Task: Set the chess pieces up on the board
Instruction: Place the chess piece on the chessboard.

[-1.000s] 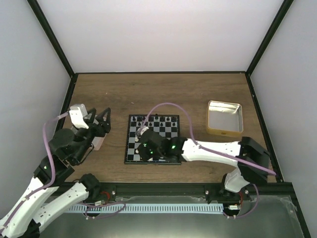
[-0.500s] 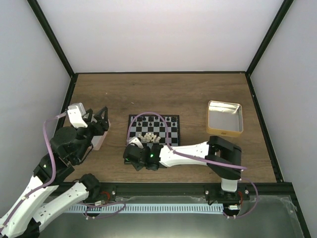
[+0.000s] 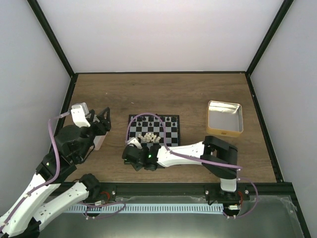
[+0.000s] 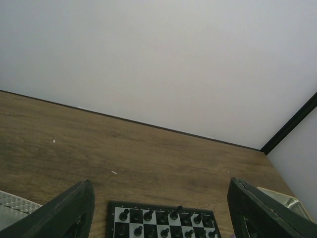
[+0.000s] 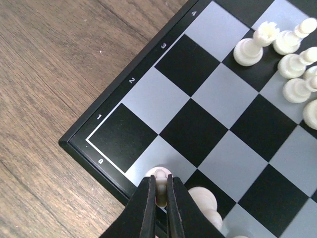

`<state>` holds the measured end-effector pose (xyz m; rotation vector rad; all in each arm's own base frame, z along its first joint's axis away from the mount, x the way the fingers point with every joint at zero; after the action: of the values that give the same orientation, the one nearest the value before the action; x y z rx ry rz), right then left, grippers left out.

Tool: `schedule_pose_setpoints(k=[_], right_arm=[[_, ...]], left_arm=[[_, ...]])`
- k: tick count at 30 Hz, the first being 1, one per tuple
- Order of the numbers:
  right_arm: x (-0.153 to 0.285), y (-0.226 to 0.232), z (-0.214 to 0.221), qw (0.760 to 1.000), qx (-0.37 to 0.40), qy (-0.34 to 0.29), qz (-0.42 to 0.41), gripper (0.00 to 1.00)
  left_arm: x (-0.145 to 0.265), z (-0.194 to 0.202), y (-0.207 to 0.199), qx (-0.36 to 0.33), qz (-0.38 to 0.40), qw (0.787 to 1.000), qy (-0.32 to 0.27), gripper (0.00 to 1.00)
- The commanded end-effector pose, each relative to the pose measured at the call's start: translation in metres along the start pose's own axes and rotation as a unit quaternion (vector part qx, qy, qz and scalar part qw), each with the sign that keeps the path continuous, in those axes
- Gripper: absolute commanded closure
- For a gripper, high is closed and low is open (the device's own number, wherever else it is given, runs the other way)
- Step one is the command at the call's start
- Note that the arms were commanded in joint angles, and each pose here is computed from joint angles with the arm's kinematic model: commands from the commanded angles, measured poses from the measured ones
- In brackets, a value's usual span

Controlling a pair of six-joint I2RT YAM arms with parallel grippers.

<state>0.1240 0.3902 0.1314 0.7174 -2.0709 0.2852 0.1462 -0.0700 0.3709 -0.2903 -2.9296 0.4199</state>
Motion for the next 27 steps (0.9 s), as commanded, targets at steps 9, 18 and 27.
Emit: schedule_pose_setpoints(k=[9, 18, 27], right_arm=[[0.000, 0.005, -0.013, 1.000, -0.013, -0.021, 0.011, 0.81], [0.043, 0.006, -0.041, 0.996, -0.050, -0.070, -0.018, 0.71], [0.069, -0.057, -0.053, 0.978, -0.180, -0.102, -0.016, 0.65]], left_arm=[[-0.006, 0.006, -0.002, -0.006, 0.000, 1.000, 0.012, 0.25], [-0.007, 0.002, -0.004, -0.006, 0.000, 1.000, 0.007, 0.24], [-0.021, 0.027, -0.007, -0.002, 0.008, 0.998, 0.057, 0.21]])
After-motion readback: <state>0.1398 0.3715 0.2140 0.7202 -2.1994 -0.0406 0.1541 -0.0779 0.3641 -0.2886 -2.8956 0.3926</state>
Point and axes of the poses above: each gripper's point midway between its finger pads, its own x axis back along the fingers, its own y axis along the line the jaws close on, z = x × y, the point moved 8 cm from there along x, back along the fingers, and after that the axes turned 6 degrees about -x, right-handed, at the moved point
